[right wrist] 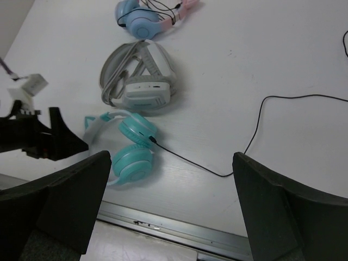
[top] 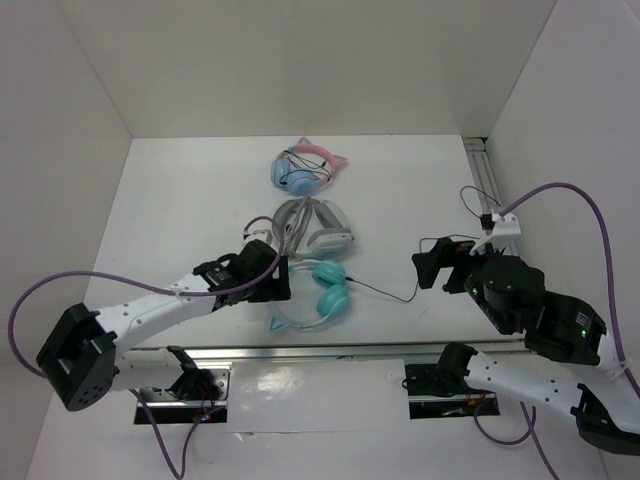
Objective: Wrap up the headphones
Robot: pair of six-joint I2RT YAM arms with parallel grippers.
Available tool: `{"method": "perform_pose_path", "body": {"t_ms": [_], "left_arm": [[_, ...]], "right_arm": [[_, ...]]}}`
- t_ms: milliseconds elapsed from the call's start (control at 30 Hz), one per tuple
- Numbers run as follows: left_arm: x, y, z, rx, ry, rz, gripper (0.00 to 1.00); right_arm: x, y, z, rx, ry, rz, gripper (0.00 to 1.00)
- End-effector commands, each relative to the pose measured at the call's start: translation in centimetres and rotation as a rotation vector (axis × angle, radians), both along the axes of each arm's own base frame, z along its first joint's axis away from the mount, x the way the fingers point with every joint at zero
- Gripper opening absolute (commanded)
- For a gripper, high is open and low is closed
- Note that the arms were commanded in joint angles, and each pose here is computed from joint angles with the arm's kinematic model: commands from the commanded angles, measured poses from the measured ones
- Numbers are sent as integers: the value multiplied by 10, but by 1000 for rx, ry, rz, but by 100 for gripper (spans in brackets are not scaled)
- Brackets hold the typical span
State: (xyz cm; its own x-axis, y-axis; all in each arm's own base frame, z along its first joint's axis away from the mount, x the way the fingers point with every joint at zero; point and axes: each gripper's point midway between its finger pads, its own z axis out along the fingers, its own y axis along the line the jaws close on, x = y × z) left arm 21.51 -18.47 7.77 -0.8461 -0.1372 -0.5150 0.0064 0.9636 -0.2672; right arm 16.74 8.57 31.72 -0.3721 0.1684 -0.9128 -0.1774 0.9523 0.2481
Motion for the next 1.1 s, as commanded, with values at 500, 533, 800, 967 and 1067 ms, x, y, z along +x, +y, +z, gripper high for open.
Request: {"method": "perform_pose_path", "body": {"t_ms": [500,533,800,967,1067], "left_arm": [[-9,9,-80,219,103,208,36],[-10,10,-76,212,103,217,29],[-37,25,-71,294,115,195,0],[-56,18,-12,257,20,170,0],[-53,28,51,147,-86,233,0]], "right_arm": [[-7,6,23,63,-48,82,100],[-8,5,20,55,-42,82,100],[-6,13,20,74,-47,102,100],[1,26,21,77,-70,130,100],[-5,51,38,133,-150,272,100]]}}
